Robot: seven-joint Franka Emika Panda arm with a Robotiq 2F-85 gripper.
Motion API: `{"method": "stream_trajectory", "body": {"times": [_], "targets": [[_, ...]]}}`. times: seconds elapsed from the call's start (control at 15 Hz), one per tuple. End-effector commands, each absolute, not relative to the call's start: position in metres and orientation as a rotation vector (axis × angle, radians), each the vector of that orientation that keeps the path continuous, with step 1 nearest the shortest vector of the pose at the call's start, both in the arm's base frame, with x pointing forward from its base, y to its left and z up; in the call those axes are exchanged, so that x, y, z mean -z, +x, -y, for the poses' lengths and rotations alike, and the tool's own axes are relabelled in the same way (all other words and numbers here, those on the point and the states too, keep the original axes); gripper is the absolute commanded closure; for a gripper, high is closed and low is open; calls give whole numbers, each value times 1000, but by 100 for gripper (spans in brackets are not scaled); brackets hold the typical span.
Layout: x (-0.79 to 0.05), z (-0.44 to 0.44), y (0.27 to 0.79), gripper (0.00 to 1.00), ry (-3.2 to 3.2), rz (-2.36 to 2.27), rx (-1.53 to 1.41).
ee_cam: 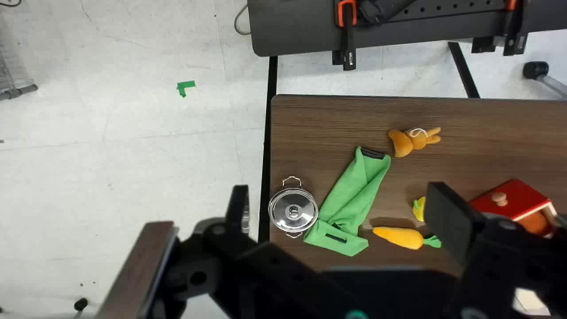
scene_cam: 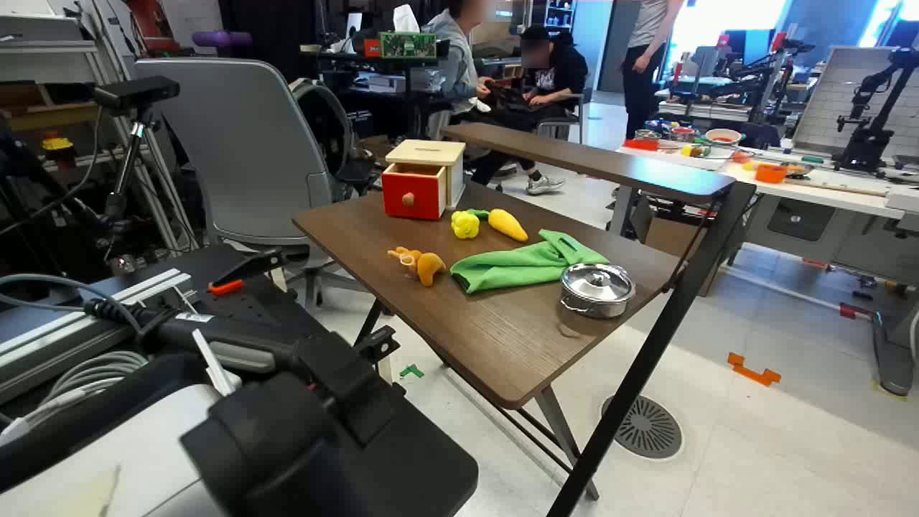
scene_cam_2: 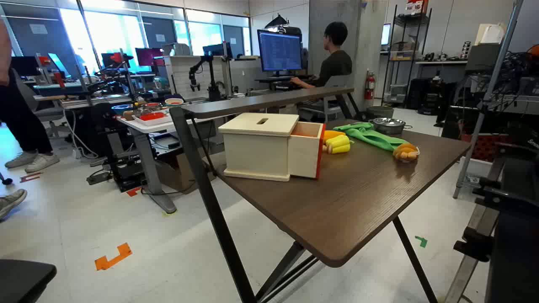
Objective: Move the carrot plush forward
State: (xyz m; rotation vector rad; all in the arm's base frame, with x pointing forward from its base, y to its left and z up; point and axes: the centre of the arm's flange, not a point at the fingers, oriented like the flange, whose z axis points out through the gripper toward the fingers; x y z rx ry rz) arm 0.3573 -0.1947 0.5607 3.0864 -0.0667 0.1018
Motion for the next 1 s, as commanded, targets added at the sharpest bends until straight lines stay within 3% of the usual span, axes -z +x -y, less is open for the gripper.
{"method": "stream_trajectory", "body": {"times": [0.0,0.4,0.93], "targets": [[-561,195,357,0,3086,67,-105],[-548,194,376,0,3106,108,-124],[-465,159,486,0,3189,216,-207]]}}
